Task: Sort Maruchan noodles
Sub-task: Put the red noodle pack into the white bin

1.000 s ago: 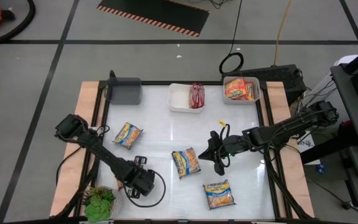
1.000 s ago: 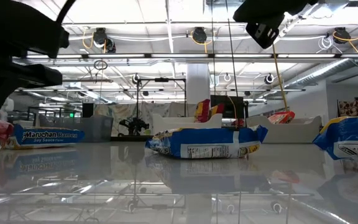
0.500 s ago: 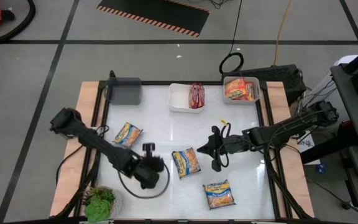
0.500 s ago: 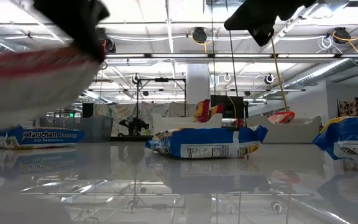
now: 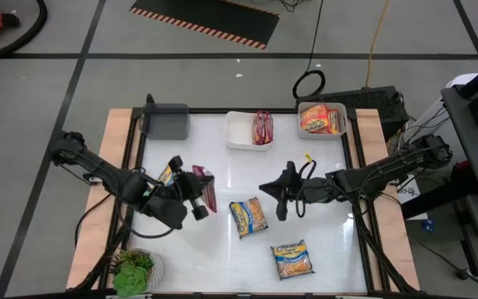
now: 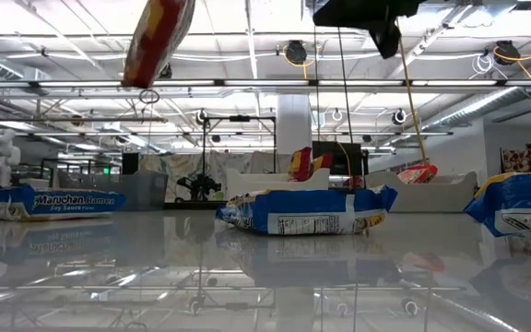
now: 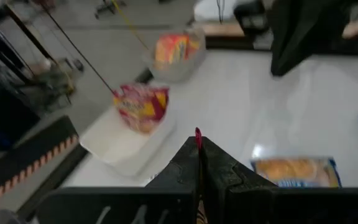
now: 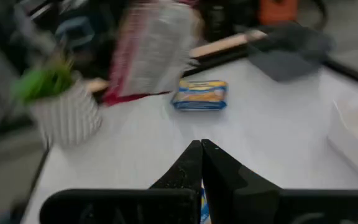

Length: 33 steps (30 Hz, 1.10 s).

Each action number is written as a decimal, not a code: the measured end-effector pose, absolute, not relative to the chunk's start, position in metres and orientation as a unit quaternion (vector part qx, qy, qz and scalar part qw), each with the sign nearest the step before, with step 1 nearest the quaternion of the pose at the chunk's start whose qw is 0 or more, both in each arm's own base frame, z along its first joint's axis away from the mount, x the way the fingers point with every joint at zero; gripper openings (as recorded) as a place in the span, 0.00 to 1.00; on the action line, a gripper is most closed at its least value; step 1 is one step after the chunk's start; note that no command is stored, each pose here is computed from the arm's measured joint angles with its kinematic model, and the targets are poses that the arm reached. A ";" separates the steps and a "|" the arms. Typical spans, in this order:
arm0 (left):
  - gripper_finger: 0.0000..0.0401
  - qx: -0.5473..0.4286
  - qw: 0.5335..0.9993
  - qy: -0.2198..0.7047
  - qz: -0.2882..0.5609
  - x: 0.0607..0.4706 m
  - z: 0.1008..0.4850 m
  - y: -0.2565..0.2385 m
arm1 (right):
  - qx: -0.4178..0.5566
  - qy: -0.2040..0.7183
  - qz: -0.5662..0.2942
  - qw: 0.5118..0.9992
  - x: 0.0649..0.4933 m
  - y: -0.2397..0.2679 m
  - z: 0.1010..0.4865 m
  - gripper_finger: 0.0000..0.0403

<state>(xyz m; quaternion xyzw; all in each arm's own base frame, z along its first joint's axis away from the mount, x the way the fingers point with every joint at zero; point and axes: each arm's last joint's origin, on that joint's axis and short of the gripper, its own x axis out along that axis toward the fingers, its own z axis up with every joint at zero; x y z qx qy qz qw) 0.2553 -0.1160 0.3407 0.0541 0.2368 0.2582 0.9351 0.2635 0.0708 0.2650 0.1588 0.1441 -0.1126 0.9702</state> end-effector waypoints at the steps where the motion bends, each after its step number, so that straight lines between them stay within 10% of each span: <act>1: 0.01 0.054 0.936 0.226 0.263 0.257 0.343 -0.116 | 0.181 0.138 -0.123 0.966 0.263 0.071 0.265 0.00; 33: 0.01 0.007 0.958 0.090 0.273 0.311 0.324 -0.063 | 0.085 0.134 -0.190 0.969 0.267 0.128 0.296 0.00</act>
